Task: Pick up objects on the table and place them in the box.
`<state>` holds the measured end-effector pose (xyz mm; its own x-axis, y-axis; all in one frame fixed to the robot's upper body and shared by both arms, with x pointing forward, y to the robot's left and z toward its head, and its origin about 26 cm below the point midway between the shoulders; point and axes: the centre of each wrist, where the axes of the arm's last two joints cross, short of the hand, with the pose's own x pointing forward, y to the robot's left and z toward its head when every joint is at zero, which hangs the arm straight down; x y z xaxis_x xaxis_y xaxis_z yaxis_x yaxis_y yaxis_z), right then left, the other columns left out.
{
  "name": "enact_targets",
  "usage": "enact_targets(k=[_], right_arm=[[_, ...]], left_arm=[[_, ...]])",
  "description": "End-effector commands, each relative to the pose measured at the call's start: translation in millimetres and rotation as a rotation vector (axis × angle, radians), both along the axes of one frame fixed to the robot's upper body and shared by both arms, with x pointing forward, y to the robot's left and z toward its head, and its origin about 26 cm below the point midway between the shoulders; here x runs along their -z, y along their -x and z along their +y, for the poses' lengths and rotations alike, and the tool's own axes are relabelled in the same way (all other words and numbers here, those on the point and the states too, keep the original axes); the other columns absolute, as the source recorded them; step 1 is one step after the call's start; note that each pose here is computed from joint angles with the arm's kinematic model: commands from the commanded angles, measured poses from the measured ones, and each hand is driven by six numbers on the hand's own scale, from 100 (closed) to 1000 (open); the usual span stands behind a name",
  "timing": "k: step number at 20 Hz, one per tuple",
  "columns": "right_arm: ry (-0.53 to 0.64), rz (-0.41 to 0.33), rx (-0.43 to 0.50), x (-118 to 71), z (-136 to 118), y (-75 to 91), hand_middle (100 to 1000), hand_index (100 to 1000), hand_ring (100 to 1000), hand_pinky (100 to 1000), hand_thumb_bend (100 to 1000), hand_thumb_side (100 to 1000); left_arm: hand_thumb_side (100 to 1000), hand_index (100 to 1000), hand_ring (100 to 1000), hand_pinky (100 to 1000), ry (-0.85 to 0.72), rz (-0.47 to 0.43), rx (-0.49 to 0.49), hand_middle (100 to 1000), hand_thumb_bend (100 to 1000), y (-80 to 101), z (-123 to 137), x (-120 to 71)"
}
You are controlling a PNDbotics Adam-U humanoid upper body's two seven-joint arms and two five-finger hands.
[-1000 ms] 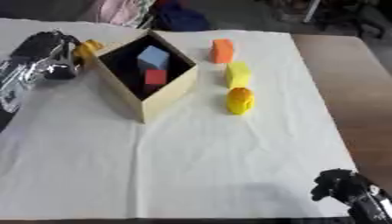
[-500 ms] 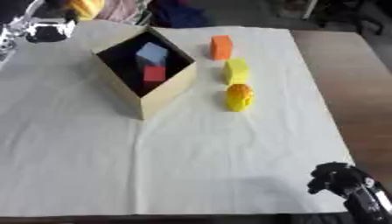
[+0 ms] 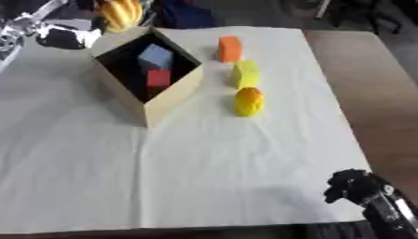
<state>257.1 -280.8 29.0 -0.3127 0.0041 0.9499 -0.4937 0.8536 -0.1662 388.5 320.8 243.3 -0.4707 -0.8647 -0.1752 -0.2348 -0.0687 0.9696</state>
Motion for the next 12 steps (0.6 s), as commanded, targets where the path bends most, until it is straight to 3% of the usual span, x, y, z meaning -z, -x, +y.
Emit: enact_targets(k=[1,7,10,12], right_arm=[[0.023,-0.019,-0.003,-6.0,-4.1,-1.9,597,703,574,543,100,767],[0.022,-0.020,-0.006,-6.3,-3.8,-2.0,597,703,574,543,100,766],[0.023,-0.019,-0.002,-6.1,-4.4,-1.9,597,703,574,544,100,766],[0.024,-0.019,-0.003,-6.0,-4.4,-1.8,597,703,574,544,100,766]], left_arm=[[260,686,574,688,-0.069,0.060,-0.020,544,100,-3.1,2.2,3.1],[284,784,680,733,-0.162,0.170,-0.106,672,100,-10.1,13.1,18.7],[300,933,798,816,-0.205,0.211,-0.152,824,100,-10.4,18.6,21.2],[295,971,836,845,-0.222,0.228,-0.177,875,100,-9.8,21.4,18.6]])
